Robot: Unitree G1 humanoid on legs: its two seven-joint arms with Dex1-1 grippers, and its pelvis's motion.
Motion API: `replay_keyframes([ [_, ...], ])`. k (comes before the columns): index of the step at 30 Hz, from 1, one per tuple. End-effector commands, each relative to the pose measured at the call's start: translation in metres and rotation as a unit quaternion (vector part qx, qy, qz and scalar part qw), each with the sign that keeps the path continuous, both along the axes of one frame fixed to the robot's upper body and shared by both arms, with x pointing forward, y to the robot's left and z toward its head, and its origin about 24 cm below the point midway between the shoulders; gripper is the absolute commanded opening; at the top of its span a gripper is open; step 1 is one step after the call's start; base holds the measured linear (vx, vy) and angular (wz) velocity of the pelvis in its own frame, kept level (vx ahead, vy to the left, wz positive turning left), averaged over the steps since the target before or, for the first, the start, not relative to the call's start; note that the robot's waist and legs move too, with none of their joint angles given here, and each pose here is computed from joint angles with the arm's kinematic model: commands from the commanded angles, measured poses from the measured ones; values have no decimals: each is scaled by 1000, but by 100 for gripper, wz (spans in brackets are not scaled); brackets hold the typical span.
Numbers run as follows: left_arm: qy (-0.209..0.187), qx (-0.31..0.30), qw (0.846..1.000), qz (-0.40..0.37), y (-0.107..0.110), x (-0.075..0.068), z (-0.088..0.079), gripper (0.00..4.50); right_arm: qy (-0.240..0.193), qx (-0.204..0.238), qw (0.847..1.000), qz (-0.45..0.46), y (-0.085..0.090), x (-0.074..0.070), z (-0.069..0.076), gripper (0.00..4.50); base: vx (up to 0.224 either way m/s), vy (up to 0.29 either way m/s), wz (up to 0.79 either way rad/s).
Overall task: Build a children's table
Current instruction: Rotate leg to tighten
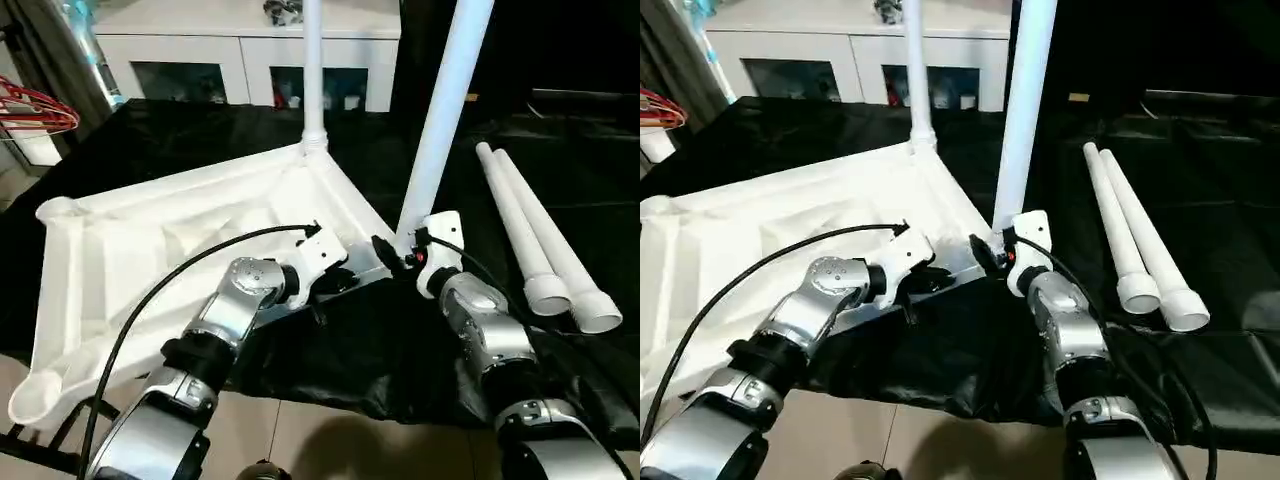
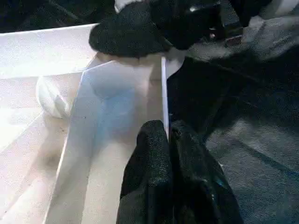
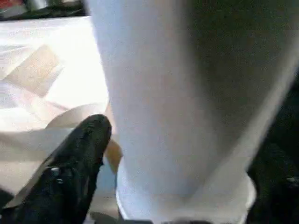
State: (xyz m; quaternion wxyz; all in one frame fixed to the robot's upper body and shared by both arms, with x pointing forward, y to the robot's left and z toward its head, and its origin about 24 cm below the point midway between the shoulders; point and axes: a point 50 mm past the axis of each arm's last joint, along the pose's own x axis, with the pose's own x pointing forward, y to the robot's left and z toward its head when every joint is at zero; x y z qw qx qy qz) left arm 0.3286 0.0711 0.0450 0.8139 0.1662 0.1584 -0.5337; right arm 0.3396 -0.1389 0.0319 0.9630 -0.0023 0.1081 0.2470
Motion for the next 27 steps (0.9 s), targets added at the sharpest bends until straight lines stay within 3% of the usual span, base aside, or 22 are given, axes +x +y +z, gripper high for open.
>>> replay_keyframes([
  [1,-9,-29,998,-62,-14,-6,10,0,19,-9,996,88,16,-10,-9,388,0,0,0],
  [7,3,-3,993,-116,5,-8,10,0,10,-30,961,276,8,-36,-1,388,0,0,0],
  [8,3,-3,993,-116,5,-8,10,0,10,-30,961,276,8,-36,-1,388,0,0,0],
  [9,6,2,992,-127,10,-7,12,0,16,-34,948,317,5,-42,0,388,0,0,0],
  [16,13,16,987,-158,26,-2,19,0,51,-31,906,419,-2,-60,6,388,0,0,0],
  [18,16,24,985,-168,30,-1,20,0,60,-31,896,439,-3,-64,6,363,0,0,0],
  [27,21,32,983,-178,37,1,22,0,75,-17,885,458,-1,-72,5,303,0,0,0],
])
